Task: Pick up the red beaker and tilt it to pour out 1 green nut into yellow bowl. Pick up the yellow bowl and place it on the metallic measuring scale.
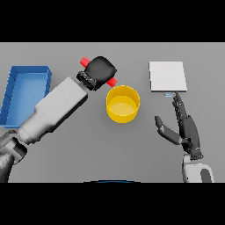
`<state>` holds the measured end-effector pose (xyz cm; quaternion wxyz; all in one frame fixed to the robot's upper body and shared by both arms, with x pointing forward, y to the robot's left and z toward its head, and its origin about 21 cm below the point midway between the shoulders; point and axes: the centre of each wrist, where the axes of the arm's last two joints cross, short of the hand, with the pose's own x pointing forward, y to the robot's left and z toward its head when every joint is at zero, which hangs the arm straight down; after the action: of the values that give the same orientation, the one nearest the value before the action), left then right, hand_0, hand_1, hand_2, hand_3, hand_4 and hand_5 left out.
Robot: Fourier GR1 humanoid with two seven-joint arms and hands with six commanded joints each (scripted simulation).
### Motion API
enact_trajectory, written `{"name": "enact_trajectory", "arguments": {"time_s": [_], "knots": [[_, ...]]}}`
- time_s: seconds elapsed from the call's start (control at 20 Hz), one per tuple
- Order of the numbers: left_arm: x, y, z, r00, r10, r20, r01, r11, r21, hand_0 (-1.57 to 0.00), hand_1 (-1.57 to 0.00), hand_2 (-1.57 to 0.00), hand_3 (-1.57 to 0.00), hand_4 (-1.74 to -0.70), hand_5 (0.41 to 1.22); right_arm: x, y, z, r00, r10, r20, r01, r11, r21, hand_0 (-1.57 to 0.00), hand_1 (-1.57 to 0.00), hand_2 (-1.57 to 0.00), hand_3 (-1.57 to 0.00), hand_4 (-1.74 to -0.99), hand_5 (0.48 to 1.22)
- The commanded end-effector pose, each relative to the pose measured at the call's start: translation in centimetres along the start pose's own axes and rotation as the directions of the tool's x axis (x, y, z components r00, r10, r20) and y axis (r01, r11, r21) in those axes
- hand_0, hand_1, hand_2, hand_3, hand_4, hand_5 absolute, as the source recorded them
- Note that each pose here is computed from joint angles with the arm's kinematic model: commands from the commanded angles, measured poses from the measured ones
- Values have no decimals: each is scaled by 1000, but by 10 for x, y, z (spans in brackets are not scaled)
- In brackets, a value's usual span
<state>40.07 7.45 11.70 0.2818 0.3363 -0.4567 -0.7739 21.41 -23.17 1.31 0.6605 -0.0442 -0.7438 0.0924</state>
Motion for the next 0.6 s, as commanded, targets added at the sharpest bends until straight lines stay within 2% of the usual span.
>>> {"name": "enact_trajectory", "arguments": {"time_s": [0.0, 0.2, 0.55], "knots": [[2, 1, -1, 999, -38, 23, 38, 999, -12, -1571, -1571, -1571, -1394, -1723, 1218, -1, 2, -1, 1000, 10, -1, -10, 1000, 0, 1, 1, 1, 1, -1220, 624], [11, 10, -8, 977, -195, 81, 199, 979, -40, -1571, -1571, -1571, -1499, -1730, 1220, -1, -1, -3, 998, 55, 13, -55, 998, -27, 1, 1, 1, 1, -1213, 591], [21, 27, -14, 865, -485, 128, 494, 867, -57, -1571, -1571, -1571, -1556, -1738, 1221, -2, 2, -2, 998, 43, 34, -43, 999, -22, 1, 1, 1, 1, -1148, 566]]}}
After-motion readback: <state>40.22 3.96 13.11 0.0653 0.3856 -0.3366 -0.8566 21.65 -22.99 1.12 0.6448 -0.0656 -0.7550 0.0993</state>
